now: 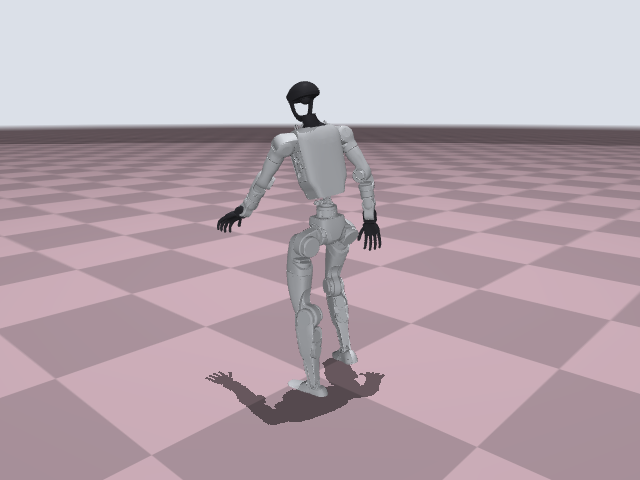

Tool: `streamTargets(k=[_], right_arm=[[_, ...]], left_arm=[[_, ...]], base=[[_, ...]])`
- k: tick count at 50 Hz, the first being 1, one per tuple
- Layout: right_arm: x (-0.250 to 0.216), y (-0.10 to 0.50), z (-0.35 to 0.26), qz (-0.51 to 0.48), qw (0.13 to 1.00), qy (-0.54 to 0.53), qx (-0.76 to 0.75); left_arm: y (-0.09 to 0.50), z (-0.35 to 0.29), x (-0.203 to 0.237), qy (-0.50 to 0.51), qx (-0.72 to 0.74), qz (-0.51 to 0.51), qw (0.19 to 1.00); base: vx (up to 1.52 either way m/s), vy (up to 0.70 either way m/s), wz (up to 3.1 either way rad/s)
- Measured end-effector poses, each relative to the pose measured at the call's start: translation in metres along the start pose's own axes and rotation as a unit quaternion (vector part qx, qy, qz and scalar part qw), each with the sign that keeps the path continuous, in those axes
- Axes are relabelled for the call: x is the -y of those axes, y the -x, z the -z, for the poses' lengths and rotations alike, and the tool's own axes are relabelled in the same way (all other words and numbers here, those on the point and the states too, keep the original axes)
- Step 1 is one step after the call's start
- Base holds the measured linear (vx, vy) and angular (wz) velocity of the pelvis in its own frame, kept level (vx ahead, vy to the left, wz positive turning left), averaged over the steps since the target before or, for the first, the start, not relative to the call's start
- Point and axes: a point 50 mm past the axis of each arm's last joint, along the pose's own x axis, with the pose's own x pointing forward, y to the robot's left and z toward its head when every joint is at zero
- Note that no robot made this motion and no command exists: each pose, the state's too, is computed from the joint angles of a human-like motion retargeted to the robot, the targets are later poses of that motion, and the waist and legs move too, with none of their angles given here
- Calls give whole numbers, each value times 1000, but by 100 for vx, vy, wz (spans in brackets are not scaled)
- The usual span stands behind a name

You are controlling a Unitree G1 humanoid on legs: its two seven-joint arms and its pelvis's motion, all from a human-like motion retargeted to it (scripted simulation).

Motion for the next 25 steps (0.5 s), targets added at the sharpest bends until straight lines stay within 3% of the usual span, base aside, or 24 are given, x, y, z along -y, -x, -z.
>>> streamTargets(k=[7, 14, 25], right_arm=[[-11, 7, 19, -26, 999, -12, -42], [10, -3, 9, 25, 997, -37, -59], [98, -23, -102, 136, 987, -7, 83]], left_arm=[[-15, -2, -53, 20, 21, -93, 995], [-19, 4, -136, 47, 39, -245, 968], [31, 29, -289, 102, 50, -520, 847]], base=[[55, -3, 55], [57, -10, -31], [40, -2, -34]])
